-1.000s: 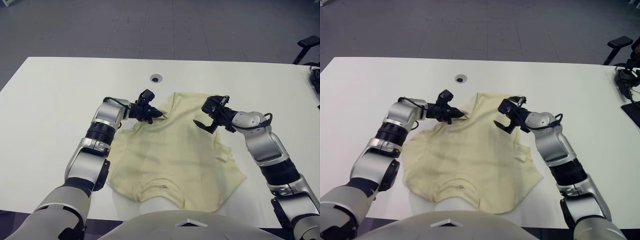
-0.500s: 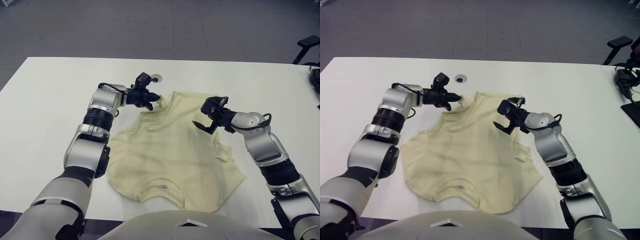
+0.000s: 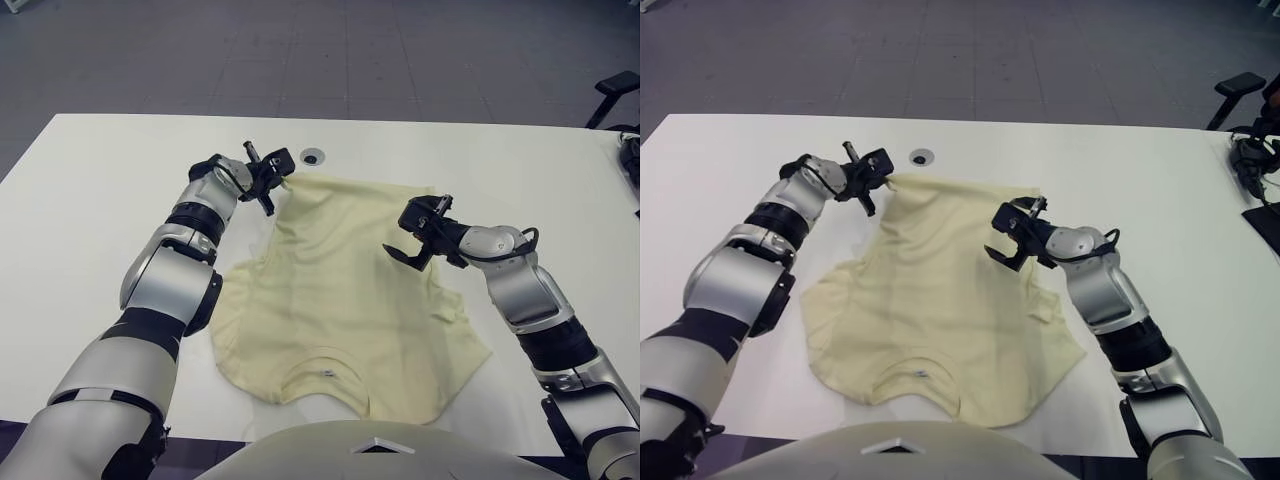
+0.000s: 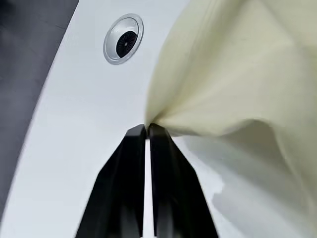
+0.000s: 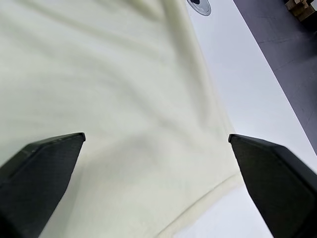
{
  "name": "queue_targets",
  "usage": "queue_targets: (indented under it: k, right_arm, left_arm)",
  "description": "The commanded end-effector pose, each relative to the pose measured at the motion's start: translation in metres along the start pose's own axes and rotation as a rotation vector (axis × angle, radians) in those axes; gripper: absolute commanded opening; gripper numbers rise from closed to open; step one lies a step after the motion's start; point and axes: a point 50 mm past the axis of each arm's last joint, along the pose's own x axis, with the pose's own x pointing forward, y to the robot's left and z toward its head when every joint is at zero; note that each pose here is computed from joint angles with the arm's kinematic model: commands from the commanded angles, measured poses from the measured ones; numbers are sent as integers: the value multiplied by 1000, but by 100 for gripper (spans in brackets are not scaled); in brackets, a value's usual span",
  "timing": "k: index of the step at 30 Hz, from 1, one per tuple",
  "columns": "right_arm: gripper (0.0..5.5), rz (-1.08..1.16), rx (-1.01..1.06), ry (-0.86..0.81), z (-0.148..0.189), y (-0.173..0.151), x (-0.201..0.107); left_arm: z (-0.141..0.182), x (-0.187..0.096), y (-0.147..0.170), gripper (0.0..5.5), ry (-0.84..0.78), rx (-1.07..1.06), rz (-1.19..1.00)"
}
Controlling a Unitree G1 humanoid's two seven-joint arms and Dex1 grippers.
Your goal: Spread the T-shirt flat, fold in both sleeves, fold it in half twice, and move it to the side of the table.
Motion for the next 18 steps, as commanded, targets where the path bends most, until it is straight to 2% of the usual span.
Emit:
queue_targets:
  k: [1, 5, 10, 15, 18]
  right_arm:
    - [540, -9, -7, -21, 7, -2, 1]
    - [540, -8, 1, -25, 7, -1, -1]
    - [540, -53, 3, 16, -2, -18, 0]
    - [540, 17, -11, 87, -15, -29, 21]
    - [540, 25, -30, 146, -24, -41, 36]
  left_arm:
    - [6, -8, 24, 92, -14, 202, 235]
    - [3, -17, 40, 161, -15, 348, 366]
    - [-9, -30, 41, 256, -143, 143, 214]
    - [-21, -55, 45, 344, -223, -16, 281]
    - [-23, -70, 41, 401, -211, -61, 336]
